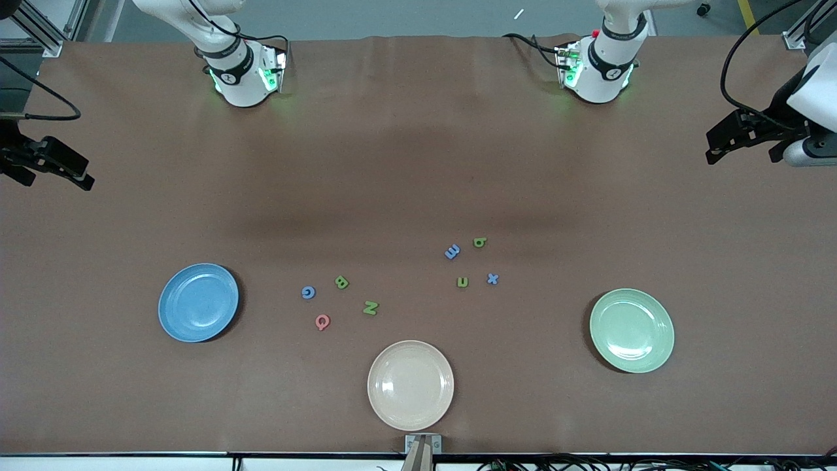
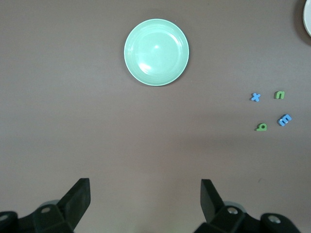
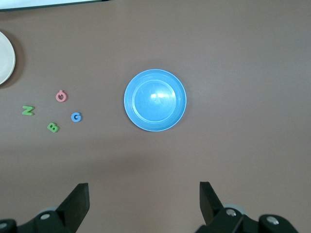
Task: Sort uppercase to blue plate, lowercase to green plate
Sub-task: 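Move both grippers down toward the scattered foam letters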
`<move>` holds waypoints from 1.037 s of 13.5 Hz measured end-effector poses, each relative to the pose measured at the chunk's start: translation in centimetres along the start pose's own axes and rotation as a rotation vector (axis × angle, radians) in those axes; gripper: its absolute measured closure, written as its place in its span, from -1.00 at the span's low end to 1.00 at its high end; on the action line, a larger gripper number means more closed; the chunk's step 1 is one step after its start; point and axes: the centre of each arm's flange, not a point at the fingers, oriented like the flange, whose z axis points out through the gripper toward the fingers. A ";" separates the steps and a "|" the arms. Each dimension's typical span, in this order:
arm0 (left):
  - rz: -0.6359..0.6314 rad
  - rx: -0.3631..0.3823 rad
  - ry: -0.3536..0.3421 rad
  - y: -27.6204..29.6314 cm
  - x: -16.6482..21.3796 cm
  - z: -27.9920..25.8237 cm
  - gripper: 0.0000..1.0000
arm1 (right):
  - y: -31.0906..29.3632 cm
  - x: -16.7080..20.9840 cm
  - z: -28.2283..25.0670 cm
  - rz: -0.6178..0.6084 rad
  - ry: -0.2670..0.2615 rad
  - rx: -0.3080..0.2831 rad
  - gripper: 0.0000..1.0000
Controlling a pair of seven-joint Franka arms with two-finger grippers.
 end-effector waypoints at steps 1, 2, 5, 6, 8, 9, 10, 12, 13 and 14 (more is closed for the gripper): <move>0.000 0.000 0.000 0.0 0.0 0.0 -1.00 | 0.0 0.0 0.0 0.000 0.000 0.000 -1.00; 0.000 0.000 0.000 0.0 0.0 0.0 -1.00 | 0.0 0.0 0.0 0.000 0.000 0.000 -1.00; 0.000 0.000 0.000 0.0 0.0 0.0 -1.00 | 0.0 0.0 0.0 0.000 -0.001 0.000 -1.00; 0.000 0.000 0.000 0.0 0.0 0.0 -1.00 | 0.0 0.0 0.1 -0.001 -0.002 0.000 -1.00; 0.000 0.000 0.001 0.0 0.0 -0.1 -1.00 | -0.3 0.0 0.5 -0.006 -0.010 0.000 -1.00; 0.000 0.000 0.001 0.0 0.0 -0.1 -1.00 | -0.7 0.0 0.7 -0.014 -0.014 0.001 -1.00; 0.000 0.000 0.000 0.0 0.1 0.0 -1.00 | -1.3 -0.1 0.9 -0.024 -0.018 0.001 -1.00; 0.001 -0.001 -0.009 0.0 0.3 0.5 -1.00 | -2.3 0.0 1.7 -0.043 -0.029 0.002 -1.00; 0.004 -0.002 -0.018 0.1 0.6 1.0 -1.00 | -2.8 0.1 2.5 -0.051 -0.024 0.003 -1.00; 0.009 -0.003 -0.032 0.4 1.0 1.7 -1.00 | -3.2 0.4 3.3 -0.056 -0.017 0.003 -1.00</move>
